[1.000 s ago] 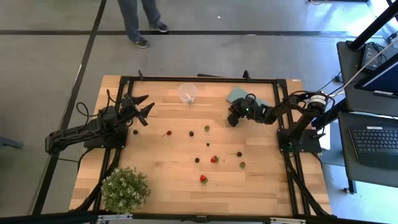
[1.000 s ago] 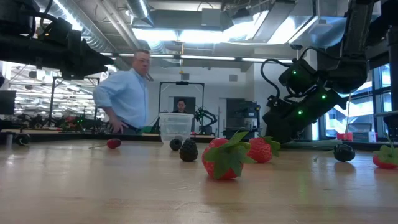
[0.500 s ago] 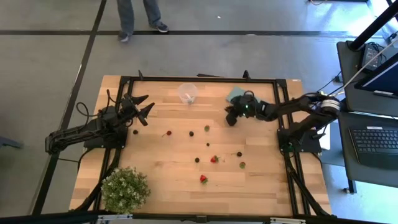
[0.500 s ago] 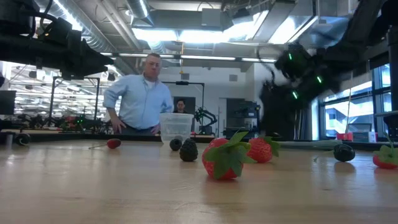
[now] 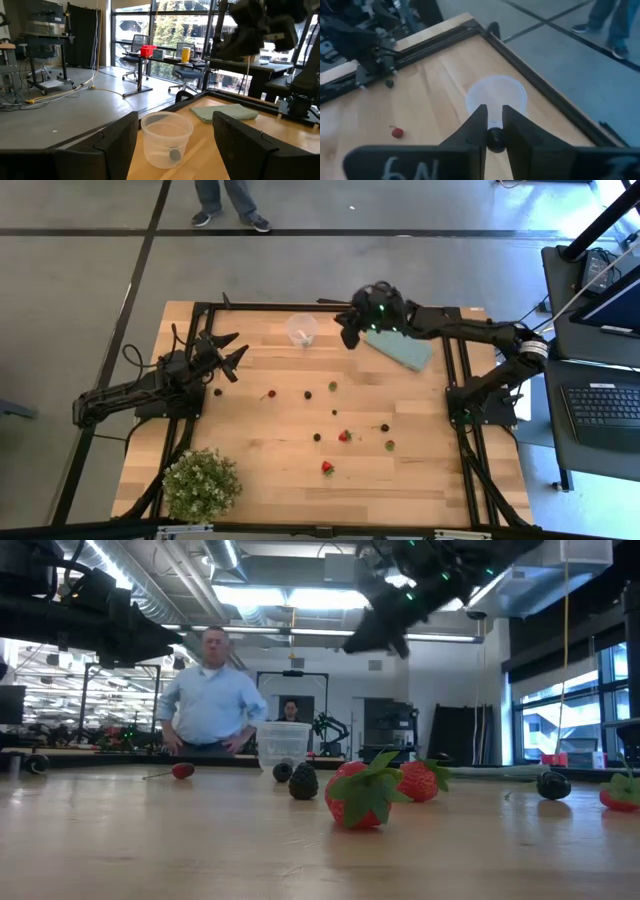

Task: Pick and placing Produce into tupperware
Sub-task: Put the top blueberry into the transparent container, then put the top red strawberry into the transparent container

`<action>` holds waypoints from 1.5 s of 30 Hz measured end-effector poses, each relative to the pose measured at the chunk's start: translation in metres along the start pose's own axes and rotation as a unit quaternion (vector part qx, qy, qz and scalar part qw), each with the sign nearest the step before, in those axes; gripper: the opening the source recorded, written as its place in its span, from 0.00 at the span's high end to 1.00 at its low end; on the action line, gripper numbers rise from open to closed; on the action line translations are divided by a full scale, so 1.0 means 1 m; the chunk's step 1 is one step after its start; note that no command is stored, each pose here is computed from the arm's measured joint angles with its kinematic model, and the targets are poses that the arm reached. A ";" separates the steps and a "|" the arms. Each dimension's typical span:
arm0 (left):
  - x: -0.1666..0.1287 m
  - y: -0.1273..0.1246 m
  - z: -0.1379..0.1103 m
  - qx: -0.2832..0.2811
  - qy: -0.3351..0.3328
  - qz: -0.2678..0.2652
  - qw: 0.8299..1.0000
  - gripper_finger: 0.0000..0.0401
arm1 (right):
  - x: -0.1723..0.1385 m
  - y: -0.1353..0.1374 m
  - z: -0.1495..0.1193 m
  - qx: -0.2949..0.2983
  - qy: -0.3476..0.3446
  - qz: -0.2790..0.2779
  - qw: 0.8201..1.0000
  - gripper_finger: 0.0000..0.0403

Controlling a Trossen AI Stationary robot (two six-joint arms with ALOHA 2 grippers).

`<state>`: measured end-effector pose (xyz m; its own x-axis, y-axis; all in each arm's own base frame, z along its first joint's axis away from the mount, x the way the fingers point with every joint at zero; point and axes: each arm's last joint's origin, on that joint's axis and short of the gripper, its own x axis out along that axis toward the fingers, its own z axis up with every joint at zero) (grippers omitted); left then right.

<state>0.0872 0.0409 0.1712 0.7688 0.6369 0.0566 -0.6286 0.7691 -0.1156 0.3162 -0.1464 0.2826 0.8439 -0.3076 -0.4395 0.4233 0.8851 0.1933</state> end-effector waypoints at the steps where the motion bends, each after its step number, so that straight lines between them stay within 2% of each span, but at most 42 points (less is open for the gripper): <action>1: 0.000 0.000 0.000 0.000 0.000 0.000 1.000 0.38 | 0.004 0.001 0.008 -0.004 0.002 0.003 1.000 0.87; 5: 0.000 0.000 0.000 0.000 0.000 0.000 1.000 0.38 | 0.025 0.005 0.033 -0.024 -0.002 0.016 1.000 0.87; 8: 0.000 0.000 0.000 0.000 0.000 0.000 1.000 0.38 | 0.049 0.005 0.041 -0.033 0.005 0.033 0.999 0.87; 11: 0.000 0.000 0.000 0.000 0.000 0.000 1.000 0.38 | 0.076 0.003 0.036 -0.034 0.038 0.048 0.998 0.87; 18: 0.000 0.000 0.000 -0.001 0.000 -0.001 1.000 0.38 | 0.125 -0.005 0.013 -0.027 0.111 0.039 0.993 0.87; 25: 0.000 0.000 0.000 -0.001 0.000 -0.003 1.000 0.38 | 0.156 -0.011 0.003 -0.024 0.131 0.035 0.990 0.87; 34: 0.000 0.000 0.000 -0.002 0.000 -0.004 1.000 0.38 | 0.172 -0.014 -0.004 -0.020 0.157 0.028 0.987 0.86; 40: 0.000 0.000 0.000 -0.002 0.000 -0.004 1.000 0.38 | 0.172 -0.015 -0.003 -0.045 0.151 0.020 0.987 0.78; 45: 0.000 0.000 0.000 -0.002 0.000 -0.004 1.000 0.38 | 0.171 -0.015 -0.002 -0.058 0.150 0.021 0.987 0.67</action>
<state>0.0873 0.0407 0.1713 0.7740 0.6306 0.0571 -0.6218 0.7741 -0.1190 0.4537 -0.2116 0.2028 0.7166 -0.1681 -0.6769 0.3352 0.9341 0.1229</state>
